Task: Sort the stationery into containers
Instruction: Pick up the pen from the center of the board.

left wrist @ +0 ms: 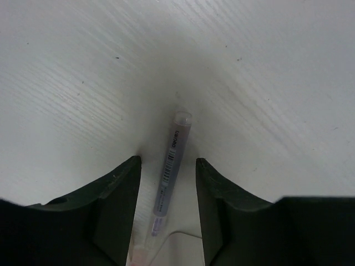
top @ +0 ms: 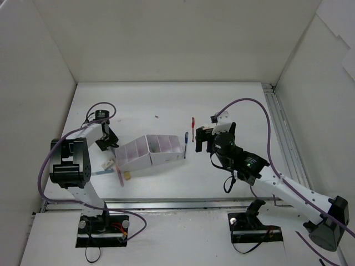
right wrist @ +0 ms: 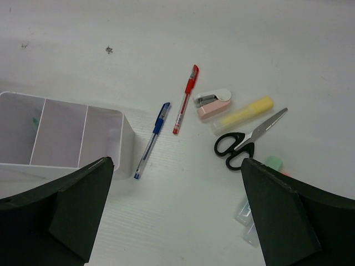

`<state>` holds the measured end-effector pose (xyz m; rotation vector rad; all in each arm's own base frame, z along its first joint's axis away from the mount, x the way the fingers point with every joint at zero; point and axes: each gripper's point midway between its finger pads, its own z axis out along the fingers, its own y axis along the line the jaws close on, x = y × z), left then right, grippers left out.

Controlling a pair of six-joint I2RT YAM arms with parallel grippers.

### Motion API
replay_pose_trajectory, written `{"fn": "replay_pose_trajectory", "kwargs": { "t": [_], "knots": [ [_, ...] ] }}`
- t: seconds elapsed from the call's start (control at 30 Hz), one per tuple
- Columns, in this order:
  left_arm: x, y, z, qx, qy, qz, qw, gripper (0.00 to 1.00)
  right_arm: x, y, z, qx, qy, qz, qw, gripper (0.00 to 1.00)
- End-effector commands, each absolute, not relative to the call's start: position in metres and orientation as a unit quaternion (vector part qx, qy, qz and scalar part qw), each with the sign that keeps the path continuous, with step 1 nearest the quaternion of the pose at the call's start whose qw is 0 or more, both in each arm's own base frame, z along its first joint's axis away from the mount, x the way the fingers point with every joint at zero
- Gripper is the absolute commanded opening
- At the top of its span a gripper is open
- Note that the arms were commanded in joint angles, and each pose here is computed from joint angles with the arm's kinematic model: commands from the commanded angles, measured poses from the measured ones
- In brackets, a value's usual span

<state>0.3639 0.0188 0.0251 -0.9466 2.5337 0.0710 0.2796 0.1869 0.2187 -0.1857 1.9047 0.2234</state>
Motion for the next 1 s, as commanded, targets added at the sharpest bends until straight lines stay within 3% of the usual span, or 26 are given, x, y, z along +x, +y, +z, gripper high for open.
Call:
{"fn": "replay_pose_trajectory", "kwargs": {
  "t": [0.0, 0.23, 0.47, 0.6, 0.77, 0.97],
  "knots": [
    [0.381, 0.022, 0.046, -0.355, 0.902, 0.027, 0.245, 0.39, 0.284, 0.179, 0.239, -0.038, 0.794, 0.103, 0.598, 0.98],
    [0.381, 0.019, 0.051, -0.356, 0.899, 0.018, 0.253, 0.00, 0.280, 0.172, 0.242, -0.029, 0.791, 0.106, 0.602, 0.98],
    [0.384, 0.034, 0.117, -0.361, 0.873, 0.013, 0.328, 0.00, 0.271, 0.174, 0.245, -0.048, 0.787, 0.127, 0.602, 0.98],
    [0.377, 0.033, 0.167, -0.362, 0.847, -0.019, 0.389, 0.00, 0.259, 0.204, 0.245, -0.139, 0.776, 0.178, 0.589, 0.98],
    [0.361, 0.007, 0.234, -0.332, 0.804, -0.114, 0.480, 0.00, 0.241, 0.253, 0.249, -0.272, 0.730, 0.255, 0.573, 0.98],
    [0.334, -0.051, 0.290, -0.303, 0.742, -0.263, 0.537, 0.00, 0.225, 0.314, 0.253, -0.373, 0.663, 0.291, 0.580, 0.98]
  ]
}}
